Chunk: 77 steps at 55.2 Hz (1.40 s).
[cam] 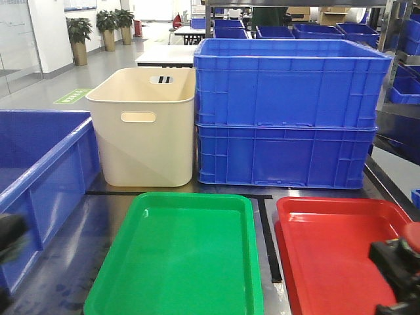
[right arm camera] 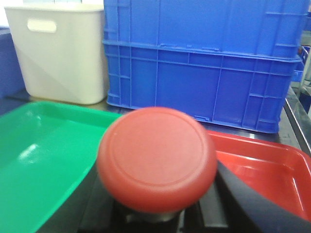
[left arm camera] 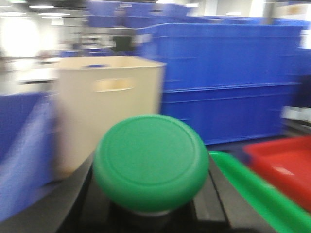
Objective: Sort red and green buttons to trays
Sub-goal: 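Lower green button into green tray with left gripper, red into red tray with right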
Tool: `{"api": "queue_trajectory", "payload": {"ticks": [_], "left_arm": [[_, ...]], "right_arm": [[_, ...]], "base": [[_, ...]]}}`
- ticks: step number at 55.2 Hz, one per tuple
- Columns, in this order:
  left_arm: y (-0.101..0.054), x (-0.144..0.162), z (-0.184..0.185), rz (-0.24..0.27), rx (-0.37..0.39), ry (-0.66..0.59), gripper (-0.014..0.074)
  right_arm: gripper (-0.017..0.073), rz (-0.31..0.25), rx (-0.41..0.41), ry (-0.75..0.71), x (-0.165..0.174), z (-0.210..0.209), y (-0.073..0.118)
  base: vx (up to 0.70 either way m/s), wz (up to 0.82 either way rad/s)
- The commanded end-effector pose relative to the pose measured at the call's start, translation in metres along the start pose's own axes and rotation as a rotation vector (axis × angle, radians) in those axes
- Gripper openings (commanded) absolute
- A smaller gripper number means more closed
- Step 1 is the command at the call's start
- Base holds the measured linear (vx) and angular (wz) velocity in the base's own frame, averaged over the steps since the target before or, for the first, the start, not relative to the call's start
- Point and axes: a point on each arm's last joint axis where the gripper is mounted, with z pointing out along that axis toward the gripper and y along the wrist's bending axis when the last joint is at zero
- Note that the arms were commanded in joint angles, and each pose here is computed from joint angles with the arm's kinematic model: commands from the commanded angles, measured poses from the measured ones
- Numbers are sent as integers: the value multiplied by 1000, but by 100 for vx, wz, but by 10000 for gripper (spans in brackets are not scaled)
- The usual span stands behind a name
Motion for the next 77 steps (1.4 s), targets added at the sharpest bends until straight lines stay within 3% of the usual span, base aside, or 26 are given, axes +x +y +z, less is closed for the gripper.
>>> {"api": "queue_trajectory", "payload": {"ticks": [1, 7, 11, 19, 29, 35, 44, 54, 61, 65, 77], "left_arm": [[-16, -8, 42, -40, 300, 24, 0], [-23, 0, 94, -104, 451, 138, 0], [-27, 15, 133, -162, 505, 196, 0], [-43, 39, 190, -203, 582, 236, 0], [-57, 59, 224, -200, 602, 261, 1], [-60, 65, 230, -169, 549, 292, 4], [-57, 71, 233, -138, 444, 338, 24], [-58, 71, 233, -138, 448, 338, 133], [-58, 70, 233, -138, 448, 338, 267], [-58, 71, 233, -138, 448, 338, 359], [-57, 71, 233, -137, 439, 341, 536]], "right_arm": [[-10, -23, 14, -145, -19, 13, -2], [-10, 10, 46, -145, -17, 30, -5], [-10, -8, 72, -140, -17, 40, -7], [-10, -8, 165, -118, -7, 58, -16], [-9, 12, 428, -95, 15, 76, -38], [-7, 39, 504, -24, 33, 85, -44], [-2, -10, 483, 46, 52, 98, -43], [46, -118, 402, 45, 55, 105, -36], [146, -184, 346, 26, 52, 107, -31], [222, -169, 345, 25, 53, 107, -31], [507, -41, 369, 6, 53, 106, -33]], "base": [[0, 0], [0, 0], [0, 0], [0, 0], [0, 0], [0, 0], [0, 0], [0, 0], [0, 0], [0, 0], [0, 0]]}}
